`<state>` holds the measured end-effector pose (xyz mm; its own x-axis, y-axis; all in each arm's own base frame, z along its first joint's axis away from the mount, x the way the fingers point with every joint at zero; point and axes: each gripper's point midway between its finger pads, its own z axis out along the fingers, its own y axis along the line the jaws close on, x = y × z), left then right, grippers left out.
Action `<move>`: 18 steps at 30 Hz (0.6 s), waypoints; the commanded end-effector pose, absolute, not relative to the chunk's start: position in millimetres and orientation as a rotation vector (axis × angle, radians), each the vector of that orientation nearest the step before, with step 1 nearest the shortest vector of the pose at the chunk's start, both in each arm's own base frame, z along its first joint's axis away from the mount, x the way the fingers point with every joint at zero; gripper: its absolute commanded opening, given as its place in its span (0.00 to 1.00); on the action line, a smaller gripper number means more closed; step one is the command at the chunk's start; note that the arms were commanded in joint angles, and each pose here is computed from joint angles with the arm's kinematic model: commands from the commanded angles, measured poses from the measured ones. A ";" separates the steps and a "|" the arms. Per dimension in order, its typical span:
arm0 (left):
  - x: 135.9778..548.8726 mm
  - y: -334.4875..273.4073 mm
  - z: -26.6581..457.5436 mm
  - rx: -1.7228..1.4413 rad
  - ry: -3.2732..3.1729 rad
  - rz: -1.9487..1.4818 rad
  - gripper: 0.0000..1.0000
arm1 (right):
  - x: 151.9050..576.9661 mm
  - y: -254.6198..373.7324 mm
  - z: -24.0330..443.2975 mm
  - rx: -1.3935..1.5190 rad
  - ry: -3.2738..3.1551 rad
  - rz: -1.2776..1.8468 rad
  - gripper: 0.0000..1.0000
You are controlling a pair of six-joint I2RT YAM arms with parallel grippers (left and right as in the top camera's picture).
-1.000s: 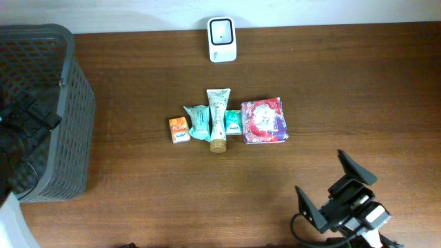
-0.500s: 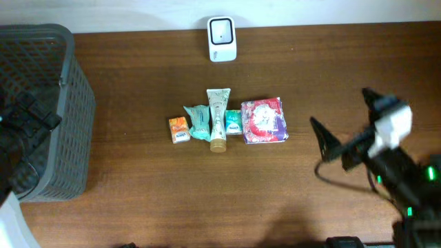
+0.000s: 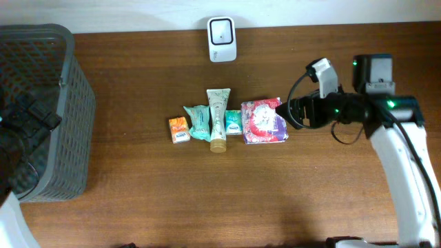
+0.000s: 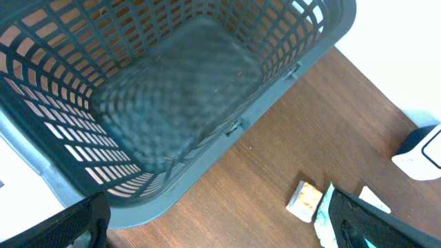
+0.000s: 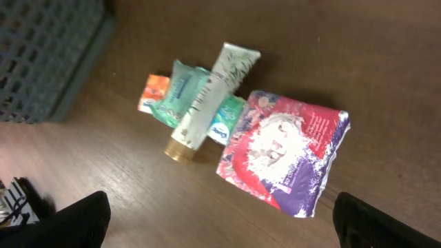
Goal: Scan the item barcode
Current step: 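Reach the right gripper to the purple-white tissue pack and grasp it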
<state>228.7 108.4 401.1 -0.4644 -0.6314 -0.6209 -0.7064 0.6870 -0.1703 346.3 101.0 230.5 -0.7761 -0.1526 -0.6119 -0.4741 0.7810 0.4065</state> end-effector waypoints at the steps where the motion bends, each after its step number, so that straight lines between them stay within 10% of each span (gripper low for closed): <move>1: 227.6 110.0 401.0 -1.037 2.217 0.147 0.99 | 364.0 97.4 194.8 -0.428 2.506 0.749 0.99; 10: 227.6 110.0 401.0 -1.038 2.217 0.147 0.99 | 385.7 93.9 72.0 -0.340 2.777 0.832 0.99; 12: 227.6 110.1 401.1 -1.038 2.217 0.148 0.99 | 385.1 92.6 58.9 -0.328 2.809 0.834 0.72; 18: 227.6 110.0 401.0 -1.037 2.217 0.147 0.99 | 383.0 90.6 28.2 -0.303 2.870 0.836 0.77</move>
